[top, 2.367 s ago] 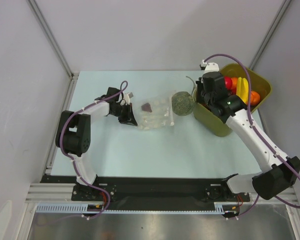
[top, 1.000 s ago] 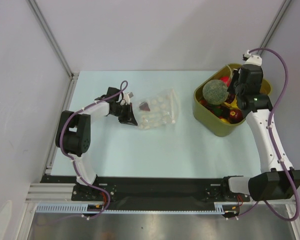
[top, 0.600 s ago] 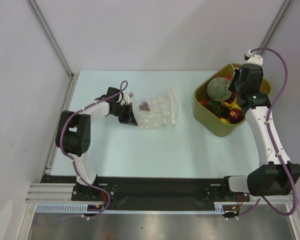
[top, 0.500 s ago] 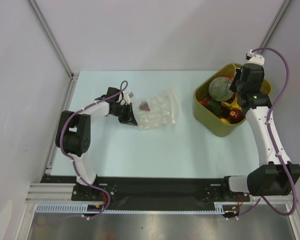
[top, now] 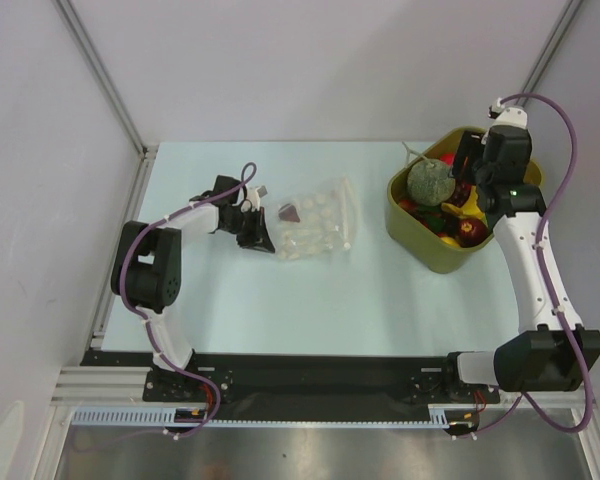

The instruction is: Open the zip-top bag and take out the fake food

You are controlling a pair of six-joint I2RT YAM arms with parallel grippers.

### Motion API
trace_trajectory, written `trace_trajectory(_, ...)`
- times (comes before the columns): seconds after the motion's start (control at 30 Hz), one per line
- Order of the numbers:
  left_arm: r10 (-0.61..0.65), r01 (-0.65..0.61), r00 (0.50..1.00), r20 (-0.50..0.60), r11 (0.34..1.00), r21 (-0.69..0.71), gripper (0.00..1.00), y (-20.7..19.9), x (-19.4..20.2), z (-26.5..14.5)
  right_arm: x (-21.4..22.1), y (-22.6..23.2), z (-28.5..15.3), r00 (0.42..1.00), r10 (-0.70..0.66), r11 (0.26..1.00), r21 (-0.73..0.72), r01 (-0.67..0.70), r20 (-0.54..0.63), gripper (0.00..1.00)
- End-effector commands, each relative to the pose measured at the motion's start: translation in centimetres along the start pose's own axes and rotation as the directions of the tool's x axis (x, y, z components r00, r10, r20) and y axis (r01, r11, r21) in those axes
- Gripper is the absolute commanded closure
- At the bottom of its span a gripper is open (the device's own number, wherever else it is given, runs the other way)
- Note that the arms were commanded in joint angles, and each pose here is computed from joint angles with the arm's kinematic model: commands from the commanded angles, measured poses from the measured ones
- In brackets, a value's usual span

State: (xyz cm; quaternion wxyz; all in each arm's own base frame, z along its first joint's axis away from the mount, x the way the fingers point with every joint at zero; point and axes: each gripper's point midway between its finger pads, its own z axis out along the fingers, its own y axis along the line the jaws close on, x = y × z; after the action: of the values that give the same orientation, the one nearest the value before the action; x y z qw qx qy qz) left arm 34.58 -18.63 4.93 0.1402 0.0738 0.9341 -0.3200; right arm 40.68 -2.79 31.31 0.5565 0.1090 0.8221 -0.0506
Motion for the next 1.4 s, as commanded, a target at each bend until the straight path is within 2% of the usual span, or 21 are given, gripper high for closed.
trace_trajectory(0.0, 0.041, -0.042, 0.999, 0.029, 0.999, 0.031, 1.0, -0.6, -0.5, -0.7, -4.3, 0.9, -3.3, 0.994, -0.027, 0.996, -0.084, 0.036, 0.106, 0.29)
trace_trajectory(0.1, 0.042, -0.042, 0.999, 0.023, 0.999, 0.03, 1.0, -0.4, -0.3, -0.6, -4.2, 3.8, -4.7, 0.995, -0.03, 0.972, -0.23, 0.051, 0.095, 0.33)
trace_trajectory(0.17, 0.041, -0.042, 0.999, 0.02, 0.999, 0.031, 1.0, -0.5, -0.2, -0.6, -3.2, 6.8, -5.6, 0.997, -0.041, 0.931, -0.359, 0.063, 0.068, 0.37)
trace_trajectory(0.3, 0.042, -0.043, 0.999, 0.019, 0.999, 0.028, 1.0, -0.4, -0.2, -0.7, 0.5, 14.2, -7.3, 0.994, -0.11, 0.821, -0.563, 0.093, 0.004, 0.39)
trace_trajectory(0.4, 0.044, -0.044, 0.999, 0.02, 0.999, 0.025, 1.0, -0.4, -0.1, -0.8, 3.7, 17.9, -7.1, 0.986, -0.16, 0.765, -0.637, 0.09, -0.054, 0.41)
trace_trajectory(0.57, 0.045, -0.045, 0.999, 0.018, 0.999, 0.025, 1.0, -0.4, 0.3, -0.9, 8.4, 20.8, -4.4, 0.959, -0.24, 0.754, -0.651, 0.086, -0.151, 0.42)
trace_trajectory(0.67, 0.054, -0.054, 0.998, 0.023, 0.998, 0.031, 1.0, -0.6, 0.3, -1.1, 11.6, 21.4, -2.7, 0.928, -0.315, 0.765, -0.631, 0.124, -0.2, 0.44)
trace_trajectory(0.8, 0.063, -0.064, 0.998, 0.028, 0.997, 0.033, 1.0, -0.7, 0.4, -1.3, 14.0, 21.8, -1.3, 0.905, -0.351, 0.768, -0.627, 0.132, -0.24, 0.44)
trace_trajectory(1.1, 0.076, -0.077, 0.997, 0.021, 0.995, 0.058, 1.0, -1.0, 0.7, -1.3, 17.7, 23.3, 1.0, 0.877, -0.409, 0.732, -0.664, 0.15, -0.252, 0.44)
trace_trajectory(1.37, 0.086, -0.086, 0.996, 0.005, 0.995, 0.056, 1.0, -0.8, 1.6, -1.3, 19.0, 24.8, 2.5, 0.892, -0.403, 0.697, -0.7, 0.157, -0.202, 0.43)
